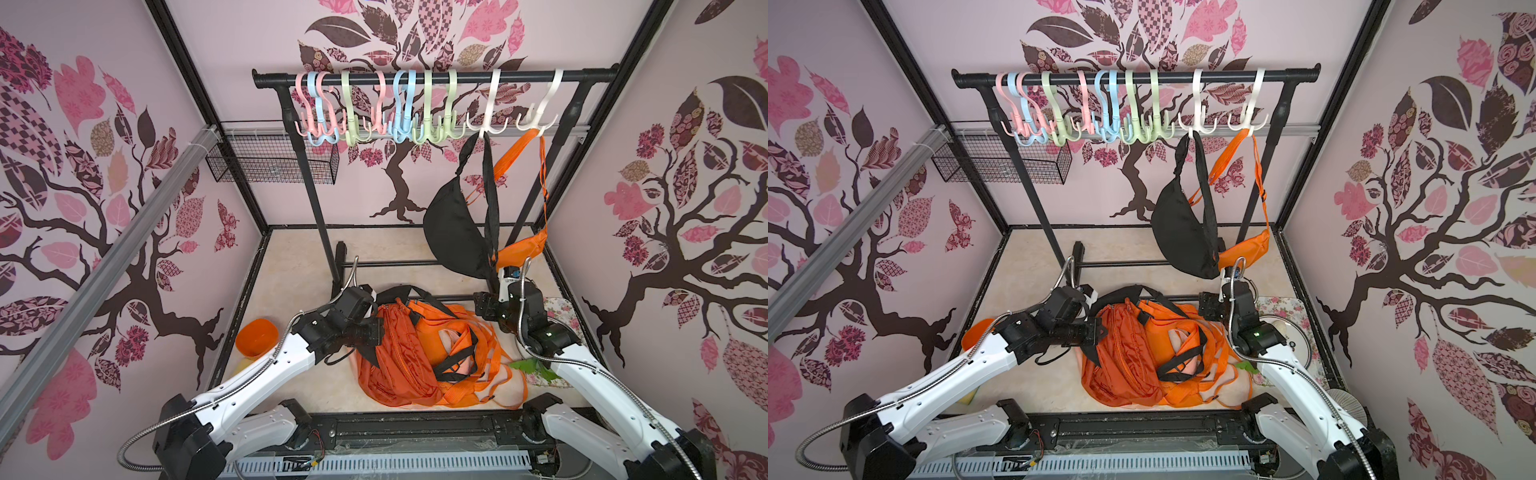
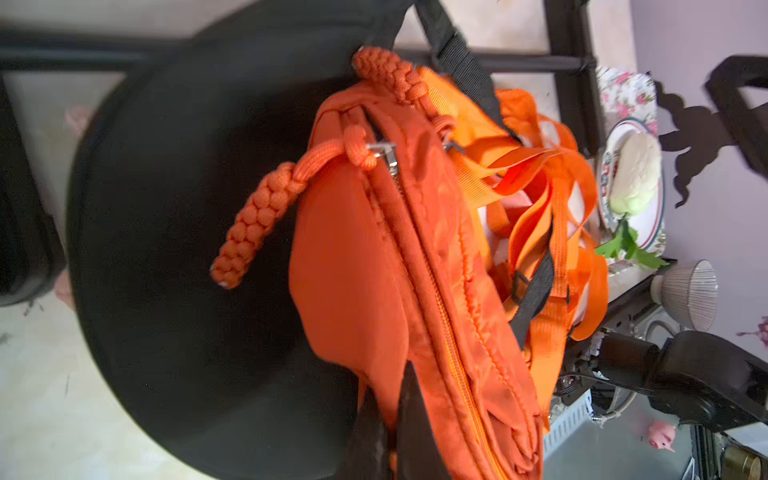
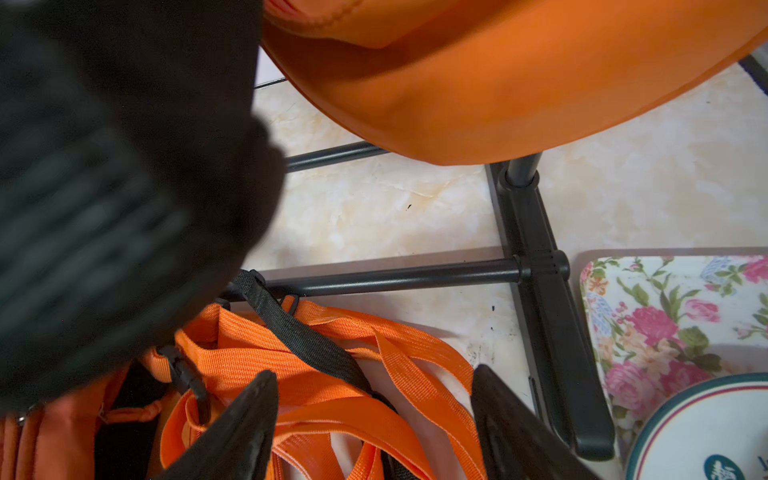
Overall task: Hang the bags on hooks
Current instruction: Pick up the bag from the bag.
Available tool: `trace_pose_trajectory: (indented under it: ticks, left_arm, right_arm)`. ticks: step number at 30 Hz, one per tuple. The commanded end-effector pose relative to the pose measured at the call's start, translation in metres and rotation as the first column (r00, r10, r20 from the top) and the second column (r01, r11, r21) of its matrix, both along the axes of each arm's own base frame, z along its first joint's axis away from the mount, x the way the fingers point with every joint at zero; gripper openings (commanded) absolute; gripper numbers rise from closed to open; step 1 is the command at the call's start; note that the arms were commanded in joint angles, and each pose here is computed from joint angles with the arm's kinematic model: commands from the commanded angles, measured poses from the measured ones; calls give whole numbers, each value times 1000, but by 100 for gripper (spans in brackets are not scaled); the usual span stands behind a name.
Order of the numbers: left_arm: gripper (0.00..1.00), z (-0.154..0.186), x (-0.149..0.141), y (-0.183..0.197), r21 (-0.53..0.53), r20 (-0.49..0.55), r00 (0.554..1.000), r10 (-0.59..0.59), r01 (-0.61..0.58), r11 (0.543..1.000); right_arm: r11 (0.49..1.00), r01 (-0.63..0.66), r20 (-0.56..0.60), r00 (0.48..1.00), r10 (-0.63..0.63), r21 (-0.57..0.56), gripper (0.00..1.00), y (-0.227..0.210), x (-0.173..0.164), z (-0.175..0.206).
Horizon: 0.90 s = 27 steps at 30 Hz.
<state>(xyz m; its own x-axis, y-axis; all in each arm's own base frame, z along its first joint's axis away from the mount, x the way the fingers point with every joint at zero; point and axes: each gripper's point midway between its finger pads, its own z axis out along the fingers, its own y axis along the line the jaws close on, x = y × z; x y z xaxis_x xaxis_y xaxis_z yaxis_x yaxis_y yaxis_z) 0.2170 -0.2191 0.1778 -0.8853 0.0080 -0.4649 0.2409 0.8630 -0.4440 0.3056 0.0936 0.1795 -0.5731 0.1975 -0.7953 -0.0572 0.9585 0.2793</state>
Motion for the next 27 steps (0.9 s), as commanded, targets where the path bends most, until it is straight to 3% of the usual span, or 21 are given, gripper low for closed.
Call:
trace_pose_trajectory:
  ticks: [1, 4, 8, 18, 27]
  left_arm:
    - [0, 58, 22, 7, -43, 146, 989, 10, -4, 999]
    - [0, 82, 31, 21, -79, 171, 985, 27, -14, 997]
    - [0, 94, 37, 38, -52, 178, 984, 30, -21, 998]
    - [0, 58, 33, 47, -22, 109, 993, 44, -42, 999]
    - [0, 51, 34, 52, -7, 107, 993, 58, -57, 998]
  right_arm:
    - [997, -76, 54, 996, 76, 11, 74, 14, 4, 24]
    - [994, -109, 34, 993, 110, -9, 74, 22, 3, 19]
    - [988, -149, -7, 989, 149, -25, 74, 30, 5, 10]
    - [953, -300, -204, 936, 286, -42, 70, 67, -4, -47]
    - [950, -258, -333, 924, 189, -176, 53, 50, -18, -77]
